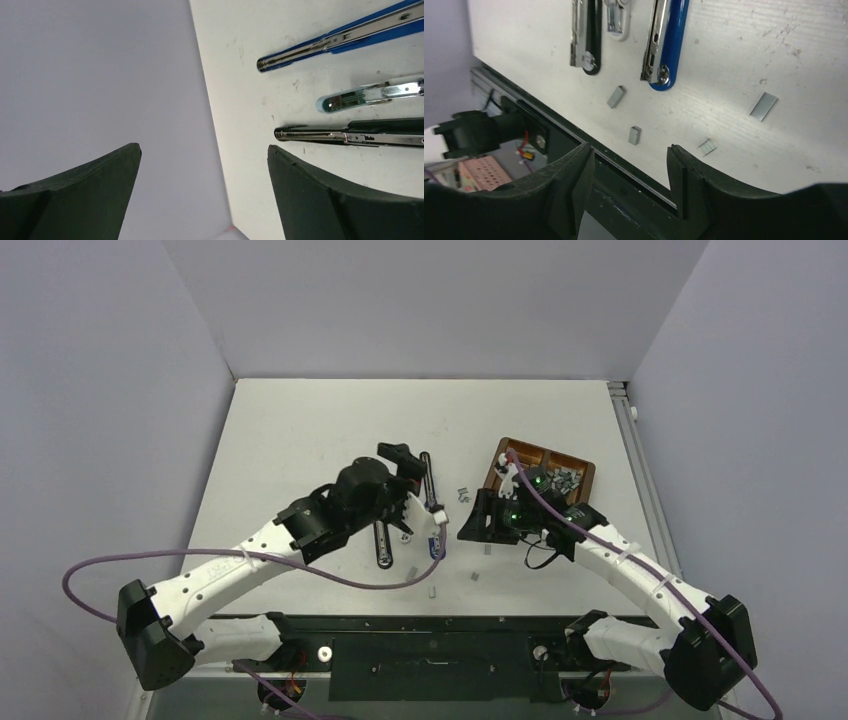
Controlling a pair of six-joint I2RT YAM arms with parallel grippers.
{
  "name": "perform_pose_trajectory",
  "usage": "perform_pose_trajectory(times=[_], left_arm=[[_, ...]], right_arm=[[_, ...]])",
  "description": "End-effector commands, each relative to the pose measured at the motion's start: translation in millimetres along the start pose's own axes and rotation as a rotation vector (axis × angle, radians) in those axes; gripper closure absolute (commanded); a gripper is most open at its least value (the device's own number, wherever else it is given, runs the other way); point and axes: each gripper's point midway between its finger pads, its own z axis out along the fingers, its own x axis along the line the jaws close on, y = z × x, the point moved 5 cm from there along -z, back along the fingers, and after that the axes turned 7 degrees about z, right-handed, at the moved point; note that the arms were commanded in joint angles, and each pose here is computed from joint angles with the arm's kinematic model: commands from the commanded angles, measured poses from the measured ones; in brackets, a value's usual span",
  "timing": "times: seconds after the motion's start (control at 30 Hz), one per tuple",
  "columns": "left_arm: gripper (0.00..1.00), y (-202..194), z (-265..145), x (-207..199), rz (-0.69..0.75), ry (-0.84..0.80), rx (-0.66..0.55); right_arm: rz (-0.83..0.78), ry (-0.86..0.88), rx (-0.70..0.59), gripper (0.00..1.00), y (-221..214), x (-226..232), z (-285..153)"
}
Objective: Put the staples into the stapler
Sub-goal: Pick up the staple from the center of the board.
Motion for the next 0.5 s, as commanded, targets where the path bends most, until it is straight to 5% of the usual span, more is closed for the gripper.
perform_pose_trajectory(times=[0.0, 0.13, 0.47], left_arm=[[0.04, -51, -26, 30, -0.509, 0.22, 0.12], [0.04, -79, -32, 18, -0.756, 0.257, 0.201], [0.04, -56, -44, -16, -0.923, 0.106, 0.075]], right_arm=[[-0.101, -0.209, -0.061, 0.46, -4, -6, 5], [-0.113, -0.287, -0.011, 0.5, -27, -16, 14], [-0.205, -0.406, 0.044, 0.42, -75, -40, 16]])
